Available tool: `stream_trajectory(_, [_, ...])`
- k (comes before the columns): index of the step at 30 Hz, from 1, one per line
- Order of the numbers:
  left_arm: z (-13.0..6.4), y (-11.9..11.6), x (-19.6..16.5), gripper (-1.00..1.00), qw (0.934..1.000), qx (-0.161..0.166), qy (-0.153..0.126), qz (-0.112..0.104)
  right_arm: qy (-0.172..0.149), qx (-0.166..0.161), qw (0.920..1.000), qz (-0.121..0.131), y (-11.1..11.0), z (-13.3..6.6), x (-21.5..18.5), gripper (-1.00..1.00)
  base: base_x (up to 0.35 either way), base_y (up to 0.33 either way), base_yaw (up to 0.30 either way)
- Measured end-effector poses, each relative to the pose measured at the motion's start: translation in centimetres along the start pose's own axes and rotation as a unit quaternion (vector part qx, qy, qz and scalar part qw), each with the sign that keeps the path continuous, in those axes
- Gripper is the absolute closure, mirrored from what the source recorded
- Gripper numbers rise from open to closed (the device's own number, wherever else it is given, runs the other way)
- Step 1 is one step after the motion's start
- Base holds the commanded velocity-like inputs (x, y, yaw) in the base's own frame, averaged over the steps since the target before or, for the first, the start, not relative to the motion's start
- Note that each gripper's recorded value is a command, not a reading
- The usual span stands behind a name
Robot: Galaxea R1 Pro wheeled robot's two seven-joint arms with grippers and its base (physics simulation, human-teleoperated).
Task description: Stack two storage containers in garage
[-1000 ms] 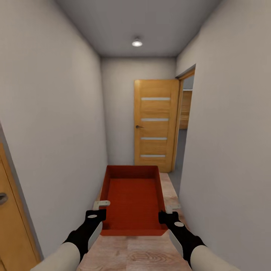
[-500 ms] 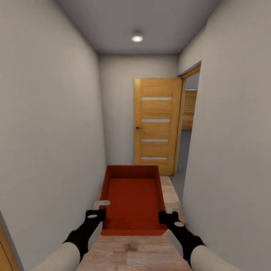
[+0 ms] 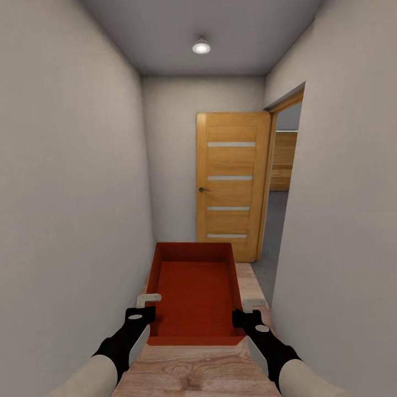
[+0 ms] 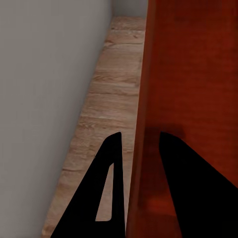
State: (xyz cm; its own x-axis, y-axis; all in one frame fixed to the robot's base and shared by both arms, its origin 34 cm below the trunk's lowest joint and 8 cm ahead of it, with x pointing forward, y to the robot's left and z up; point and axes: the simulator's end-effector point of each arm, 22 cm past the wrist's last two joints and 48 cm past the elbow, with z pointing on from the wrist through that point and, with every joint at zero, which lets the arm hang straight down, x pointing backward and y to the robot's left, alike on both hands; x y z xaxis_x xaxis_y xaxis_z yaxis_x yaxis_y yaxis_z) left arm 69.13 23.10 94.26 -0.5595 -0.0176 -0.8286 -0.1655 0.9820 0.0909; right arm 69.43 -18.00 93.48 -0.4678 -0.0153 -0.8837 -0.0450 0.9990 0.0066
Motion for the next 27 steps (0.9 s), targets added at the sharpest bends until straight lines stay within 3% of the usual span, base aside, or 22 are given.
stream_trajectory(27, [0.00,0.00,0.01,1.00,1.0000,0.000,0.000,0.000,0.000,0.000,1.0000,0.000,0.00,0.00,0.00,1.00,0.334,0.000,0.000])
